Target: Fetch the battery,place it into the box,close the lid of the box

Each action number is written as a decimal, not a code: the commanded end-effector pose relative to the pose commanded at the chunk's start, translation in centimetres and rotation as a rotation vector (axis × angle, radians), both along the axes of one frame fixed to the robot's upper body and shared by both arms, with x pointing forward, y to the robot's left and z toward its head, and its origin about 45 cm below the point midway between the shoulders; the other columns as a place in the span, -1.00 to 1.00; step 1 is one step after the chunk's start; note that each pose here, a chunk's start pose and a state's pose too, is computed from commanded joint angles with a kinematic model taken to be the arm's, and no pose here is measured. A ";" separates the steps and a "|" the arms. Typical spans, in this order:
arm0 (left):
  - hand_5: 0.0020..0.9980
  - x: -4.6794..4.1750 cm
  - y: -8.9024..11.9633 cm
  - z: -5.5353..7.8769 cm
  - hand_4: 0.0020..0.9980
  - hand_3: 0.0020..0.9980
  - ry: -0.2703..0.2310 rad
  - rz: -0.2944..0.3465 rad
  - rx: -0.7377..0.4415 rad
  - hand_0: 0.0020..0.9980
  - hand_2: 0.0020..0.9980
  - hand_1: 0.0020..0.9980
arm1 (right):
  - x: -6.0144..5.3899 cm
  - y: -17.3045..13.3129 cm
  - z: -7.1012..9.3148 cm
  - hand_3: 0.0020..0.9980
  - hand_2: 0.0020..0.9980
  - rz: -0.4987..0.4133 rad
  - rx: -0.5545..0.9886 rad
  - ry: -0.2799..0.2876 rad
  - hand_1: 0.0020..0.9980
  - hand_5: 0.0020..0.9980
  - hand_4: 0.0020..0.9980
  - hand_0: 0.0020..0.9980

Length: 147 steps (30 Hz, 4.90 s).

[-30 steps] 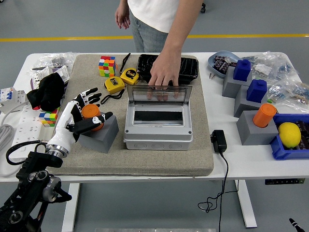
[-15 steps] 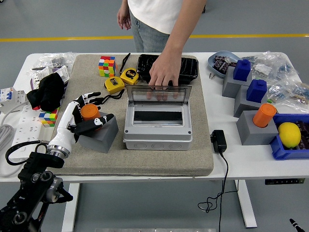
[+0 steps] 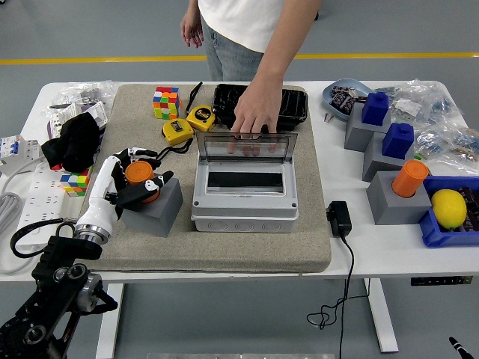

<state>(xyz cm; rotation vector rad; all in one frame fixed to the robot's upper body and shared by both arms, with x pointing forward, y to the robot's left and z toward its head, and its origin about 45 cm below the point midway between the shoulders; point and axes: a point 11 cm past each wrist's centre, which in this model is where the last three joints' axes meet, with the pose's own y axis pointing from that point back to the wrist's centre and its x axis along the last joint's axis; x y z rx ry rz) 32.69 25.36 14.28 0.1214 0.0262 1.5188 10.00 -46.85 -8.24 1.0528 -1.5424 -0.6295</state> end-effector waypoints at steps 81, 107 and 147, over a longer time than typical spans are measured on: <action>1.00 -1.58 -15.1 7.0 1.00 -1.00 -0.493 -0.511 0.433 -0.91 -1.00 -1.00 | 0.3 -0.2 0.1 0.57 0.58 -0.002 -0.004 0.004 0.68 1.00 1.00 0.73; 1.00 6.69 -15.8 6.6 1.00 -0.99 -0.649 -0.459 0.771 -0.89 -1.00 -1.00 | 1.0 -0.5 0.5 0.57 0.58 0.027 -0.014 0.002 0.68 1.00 1.00 0.73; -0.01 6.25 -16.3 6.2 1.00 -0.77 -0.877 -0.500 0.997 -0.56 -0.77 -0.74 | 1.4 -0.7 0.6 0.56 0.58 0.030 -0.016 -0.005 0.67 1.00 1.00 0.72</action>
